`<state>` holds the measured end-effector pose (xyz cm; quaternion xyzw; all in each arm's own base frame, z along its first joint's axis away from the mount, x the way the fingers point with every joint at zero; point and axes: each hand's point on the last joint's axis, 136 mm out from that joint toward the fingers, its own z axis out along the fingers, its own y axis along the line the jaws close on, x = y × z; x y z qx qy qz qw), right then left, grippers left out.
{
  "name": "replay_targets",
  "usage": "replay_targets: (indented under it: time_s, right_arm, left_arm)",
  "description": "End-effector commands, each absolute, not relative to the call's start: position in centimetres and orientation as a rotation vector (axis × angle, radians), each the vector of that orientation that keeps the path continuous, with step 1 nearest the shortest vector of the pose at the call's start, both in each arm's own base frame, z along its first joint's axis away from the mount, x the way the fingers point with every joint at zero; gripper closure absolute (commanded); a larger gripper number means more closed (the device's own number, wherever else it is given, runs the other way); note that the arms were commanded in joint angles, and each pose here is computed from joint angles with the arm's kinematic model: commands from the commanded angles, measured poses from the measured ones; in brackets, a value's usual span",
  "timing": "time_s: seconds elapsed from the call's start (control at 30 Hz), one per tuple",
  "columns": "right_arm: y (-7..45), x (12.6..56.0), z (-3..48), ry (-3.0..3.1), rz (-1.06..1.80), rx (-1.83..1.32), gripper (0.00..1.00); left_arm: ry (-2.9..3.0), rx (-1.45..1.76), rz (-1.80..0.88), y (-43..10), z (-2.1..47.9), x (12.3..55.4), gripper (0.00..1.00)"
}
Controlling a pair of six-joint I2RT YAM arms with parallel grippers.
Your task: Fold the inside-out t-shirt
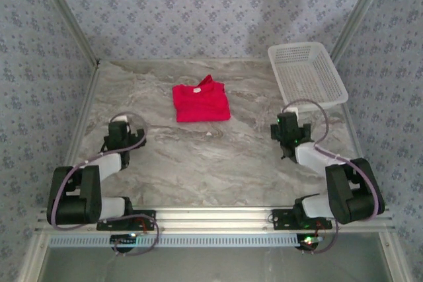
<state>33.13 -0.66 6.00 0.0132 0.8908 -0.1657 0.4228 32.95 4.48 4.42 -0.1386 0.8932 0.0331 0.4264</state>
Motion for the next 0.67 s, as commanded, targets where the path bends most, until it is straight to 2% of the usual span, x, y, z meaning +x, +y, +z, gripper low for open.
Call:
replay_targets:
  time_s: [0.0,0.43,0.5,0.63]
  right_arm:
    - [-0.9,36.0,11.1,1.966,-0.382,0.081,0.0]
    - [-0.6,37.4,11.5,1.86,-0.355,0.013,0.0]
    - [-0.6,37.6,11.3,1.853,-0.375,-0.003,0.0]
    - [-0.6,37.4,11.3,1.848,-0.366,-0.006,0.0]
  left_arm:
    - [2.002,-0.331,-0.121,3.5,10.3,37.9,0.0]
    - [2.172,-0.299,-0.107,2.7,8.4,39.8,0.0]
    - [2.168,-0.182,-0.202,0.8,8.8,40.0,0.0]
    - [2.097,-0.147,-0.17,0.3,9.8,39.3,0.0]
